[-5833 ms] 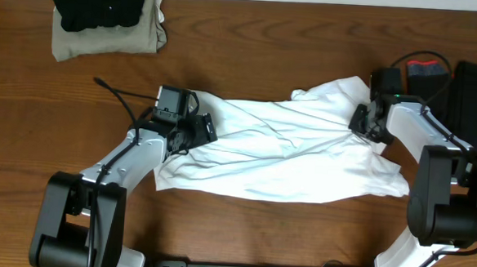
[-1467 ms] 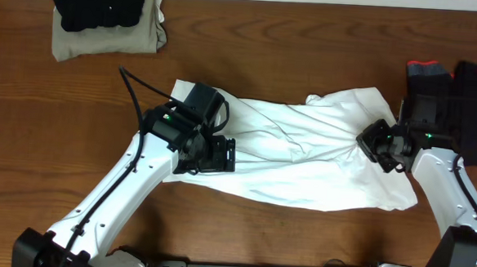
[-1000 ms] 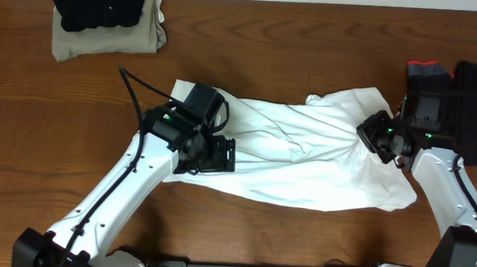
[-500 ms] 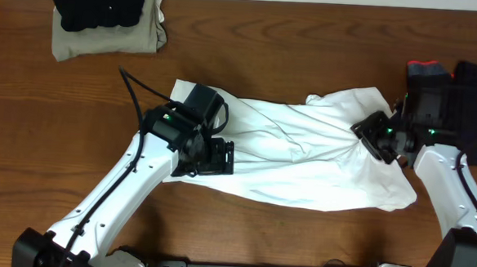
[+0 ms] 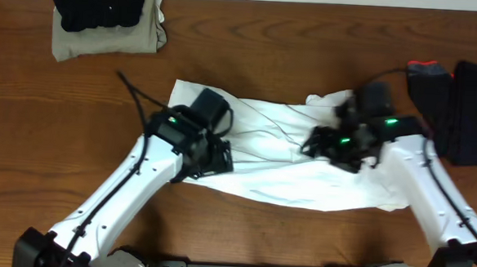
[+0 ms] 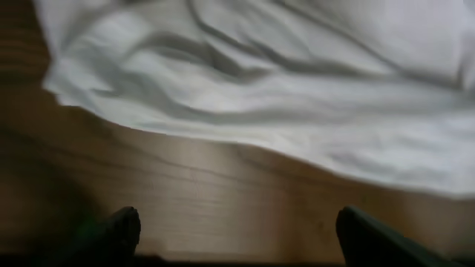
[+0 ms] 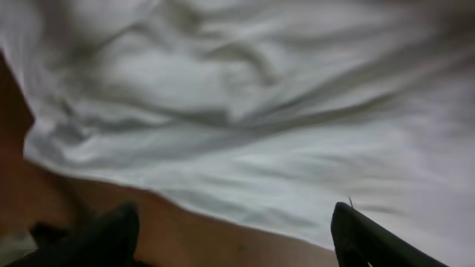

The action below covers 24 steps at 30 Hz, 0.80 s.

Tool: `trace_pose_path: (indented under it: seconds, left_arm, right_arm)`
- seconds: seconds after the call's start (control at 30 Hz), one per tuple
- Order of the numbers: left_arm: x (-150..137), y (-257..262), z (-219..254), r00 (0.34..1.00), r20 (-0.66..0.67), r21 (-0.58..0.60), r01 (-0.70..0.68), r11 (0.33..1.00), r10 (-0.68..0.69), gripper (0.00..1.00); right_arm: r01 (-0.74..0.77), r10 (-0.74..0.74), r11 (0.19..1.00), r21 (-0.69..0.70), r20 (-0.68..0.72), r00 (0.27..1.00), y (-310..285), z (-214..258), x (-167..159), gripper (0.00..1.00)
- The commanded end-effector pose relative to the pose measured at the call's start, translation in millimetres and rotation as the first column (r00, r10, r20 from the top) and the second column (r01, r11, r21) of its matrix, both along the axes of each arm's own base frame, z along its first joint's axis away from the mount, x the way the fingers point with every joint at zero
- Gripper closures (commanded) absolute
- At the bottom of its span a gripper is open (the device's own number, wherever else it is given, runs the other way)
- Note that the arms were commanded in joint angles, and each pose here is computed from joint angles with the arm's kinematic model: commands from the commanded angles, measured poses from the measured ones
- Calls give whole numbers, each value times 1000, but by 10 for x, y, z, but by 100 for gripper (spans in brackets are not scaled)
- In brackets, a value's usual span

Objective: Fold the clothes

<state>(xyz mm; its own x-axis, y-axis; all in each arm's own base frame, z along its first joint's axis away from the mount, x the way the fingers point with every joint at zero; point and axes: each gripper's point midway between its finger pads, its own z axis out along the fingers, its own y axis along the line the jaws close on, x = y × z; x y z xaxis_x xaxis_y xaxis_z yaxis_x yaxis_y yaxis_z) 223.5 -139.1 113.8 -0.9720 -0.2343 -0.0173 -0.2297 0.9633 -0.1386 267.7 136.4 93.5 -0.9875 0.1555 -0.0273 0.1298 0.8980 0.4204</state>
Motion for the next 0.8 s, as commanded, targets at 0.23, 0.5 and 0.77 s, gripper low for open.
trace_pose_path:
  seconds: [0.23, 0.5, 0.77]
  left_arm:
    - [79, 680, -18, 908, -72, 81, -407, 910, 413, 13]
    - [7, 521, -16, 771, -229, -18, -614, 789, 595, 14]
    - [-131, 450, -278, 666, -293, 22, -713, 701, 686, 23]
  right_arm:
    - [-323, 398, 892, -317, 209, 893, 521, -127, 40, 12]
    - [-161, 276, 905, -393, 256, 926, 433, -132, 194, 1]
    - [-15, 93, 916, -402, 177, 980, 20, -192, 191, 1]
